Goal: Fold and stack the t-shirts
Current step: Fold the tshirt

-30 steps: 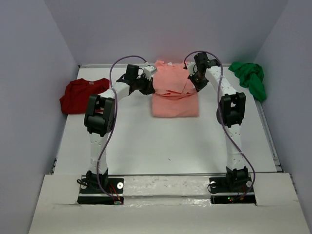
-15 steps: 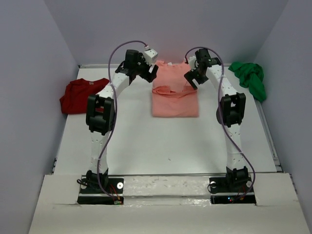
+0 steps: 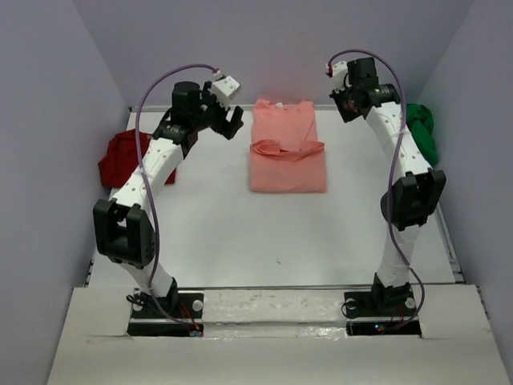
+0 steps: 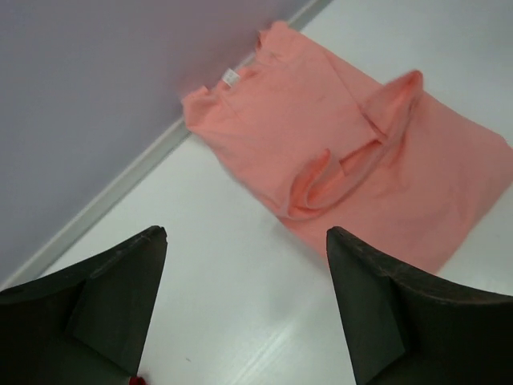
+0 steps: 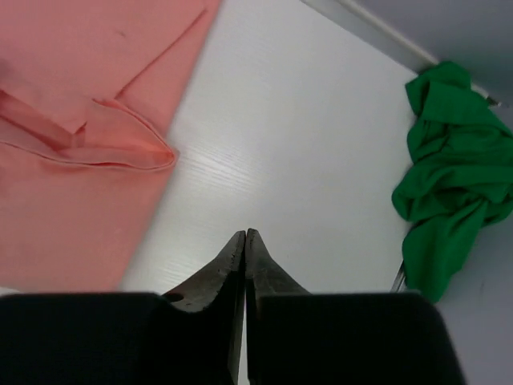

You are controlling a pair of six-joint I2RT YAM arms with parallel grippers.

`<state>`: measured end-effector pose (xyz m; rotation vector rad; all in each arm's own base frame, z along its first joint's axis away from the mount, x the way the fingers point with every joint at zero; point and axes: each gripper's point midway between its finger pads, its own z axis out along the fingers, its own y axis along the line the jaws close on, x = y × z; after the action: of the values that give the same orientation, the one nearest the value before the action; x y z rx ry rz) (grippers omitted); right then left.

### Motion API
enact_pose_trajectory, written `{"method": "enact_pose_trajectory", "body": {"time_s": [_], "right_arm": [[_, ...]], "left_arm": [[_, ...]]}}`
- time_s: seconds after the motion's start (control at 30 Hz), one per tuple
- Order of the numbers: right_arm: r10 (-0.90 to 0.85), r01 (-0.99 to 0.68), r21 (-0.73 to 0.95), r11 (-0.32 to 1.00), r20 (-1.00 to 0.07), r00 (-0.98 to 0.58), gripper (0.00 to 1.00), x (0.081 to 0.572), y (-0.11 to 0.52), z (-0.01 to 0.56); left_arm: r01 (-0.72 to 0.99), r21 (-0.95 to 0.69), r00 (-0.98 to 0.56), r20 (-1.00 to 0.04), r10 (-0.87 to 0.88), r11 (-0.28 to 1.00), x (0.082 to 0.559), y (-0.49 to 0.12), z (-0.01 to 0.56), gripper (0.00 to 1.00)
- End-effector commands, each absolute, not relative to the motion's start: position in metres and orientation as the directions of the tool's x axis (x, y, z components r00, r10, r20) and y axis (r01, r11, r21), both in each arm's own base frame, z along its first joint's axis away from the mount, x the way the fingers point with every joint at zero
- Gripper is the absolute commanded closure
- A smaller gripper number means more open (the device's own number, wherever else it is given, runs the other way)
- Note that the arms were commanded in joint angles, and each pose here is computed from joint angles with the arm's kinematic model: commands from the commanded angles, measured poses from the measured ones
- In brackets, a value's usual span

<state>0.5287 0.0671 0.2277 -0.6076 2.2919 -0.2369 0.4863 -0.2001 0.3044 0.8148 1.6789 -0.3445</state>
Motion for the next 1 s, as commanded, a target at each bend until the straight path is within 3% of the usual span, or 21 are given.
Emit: {"method": "enact_pose_trajectory", "body": {"time_s": [0.0,0.2,0.3,0.43,0.57,0.97], "right_arm": [[-0.455,-0.485,-0.144,0.862,-0.641,-0.618,1.0,0.49,0.099,0.226],[-0.484,-0.625,0.127,0.771,-0.523,-0.702,1.0,0.455,0.145,0.166],[-0.503,-0.654,0.158,0.74,-0.517,-0.693,1.0,0.46,0.166,0.161],[-0.559,-0.702,0.22,0.678,-0.466,-0.686,1.0,0.463,0.202,0.127],[-0.614,-0.748,0.177,0.64,-0.467,-0.636,1.0,0.47,0.233,0.104],[-0.616,-0.772,0.164,0.614,-0.513,-0.598,1.0,0.486,0.26,0.084]], "left_arm": [[0.753,0.045,-0.264,-0.893,0.364,0.657,0.433,-0.198,0.229,0.15],[0.751,-0.018,-0.345,-0.863,0.369,0.661,0.385,-0.182,0.185,0.41],[0.758,0.016,-0.318,-0.864,0.391,0.652,0.37,-0.174,0.178,0.49],[0.744,0.117,-0.239,-0.873,0.425,0.658,0.359,-0.159,0.185,0.49],[0.673,0.204,-0.203,-0.873,0.443,0.711,0.356,-0.139,0.189,0.44],[0.629,0.205,-0.212,-0.883,0.419,0.75,0.359,-0.121,0.198,0.37]]}}
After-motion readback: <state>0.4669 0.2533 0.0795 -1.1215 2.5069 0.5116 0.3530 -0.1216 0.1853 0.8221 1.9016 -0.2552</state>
